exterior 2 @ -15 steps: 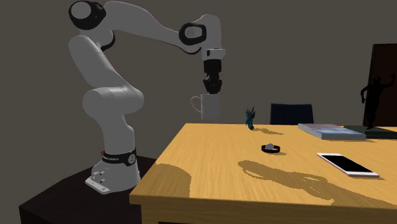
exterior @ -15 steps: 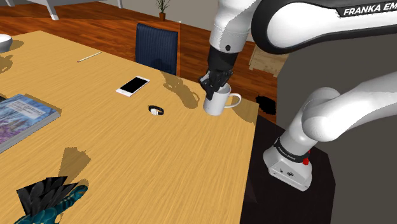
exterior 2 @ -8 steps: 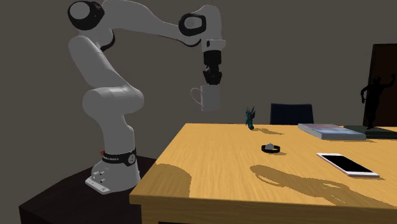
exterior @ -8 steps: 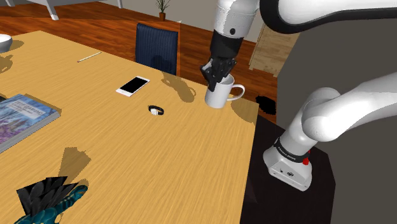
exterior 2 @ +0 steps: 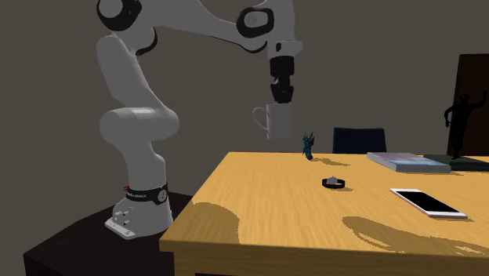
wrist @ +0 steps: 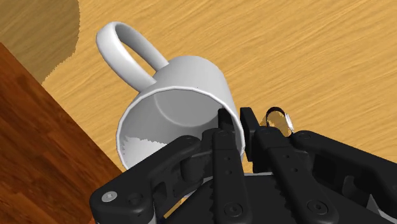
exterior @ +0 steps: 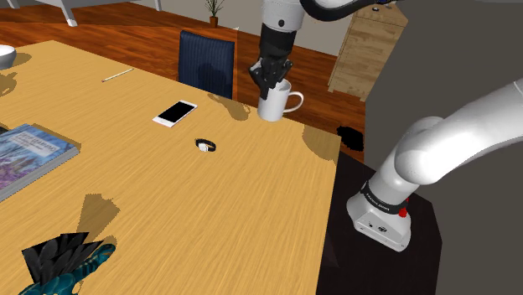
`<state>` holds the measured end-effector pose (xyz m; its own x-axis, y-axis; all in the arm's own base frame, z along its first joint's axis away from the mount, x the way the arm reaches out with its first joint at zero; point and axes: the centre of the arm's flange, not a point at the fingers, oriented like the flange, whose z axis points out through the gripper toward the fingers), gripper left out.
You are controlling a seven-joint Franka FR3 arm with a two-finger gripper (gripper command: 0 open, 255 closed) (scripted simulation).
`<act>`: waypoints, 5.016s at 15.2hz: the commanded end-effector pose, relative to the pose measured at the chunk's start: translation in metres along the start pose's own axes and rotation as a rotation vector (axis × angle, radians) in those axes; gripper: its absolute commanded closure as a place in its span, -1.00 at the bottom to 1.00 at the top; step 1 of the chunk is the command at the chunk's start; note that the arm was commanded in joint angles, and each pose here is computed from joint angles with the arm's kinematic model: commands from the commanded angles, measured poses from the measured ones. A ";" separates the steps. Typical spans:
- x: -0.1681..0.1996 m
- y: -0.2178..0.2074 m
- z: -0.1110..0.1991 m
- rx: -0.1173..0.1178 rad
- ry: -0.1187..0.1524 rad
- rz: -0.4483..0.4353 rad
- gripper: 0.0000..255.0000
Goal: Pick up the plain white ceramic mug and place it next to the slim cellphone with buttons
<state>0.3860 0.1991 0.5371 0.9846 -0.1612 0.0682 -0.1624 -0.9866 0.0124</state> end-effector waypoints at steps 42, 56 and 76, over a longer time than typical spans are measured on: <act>0.319 0.116 0.112 0.000 0.000 -0.001 1.00; 0.314 0.115 0.187 0.000 0.000 -0.001 1.00; 0.314 0.115 0.137 0.000 0.000 -0.001 -1.00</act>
<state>0.6853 0.0318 0.4212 0.9845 -0.1607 0.0696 -0.1619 -0.9867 0.0125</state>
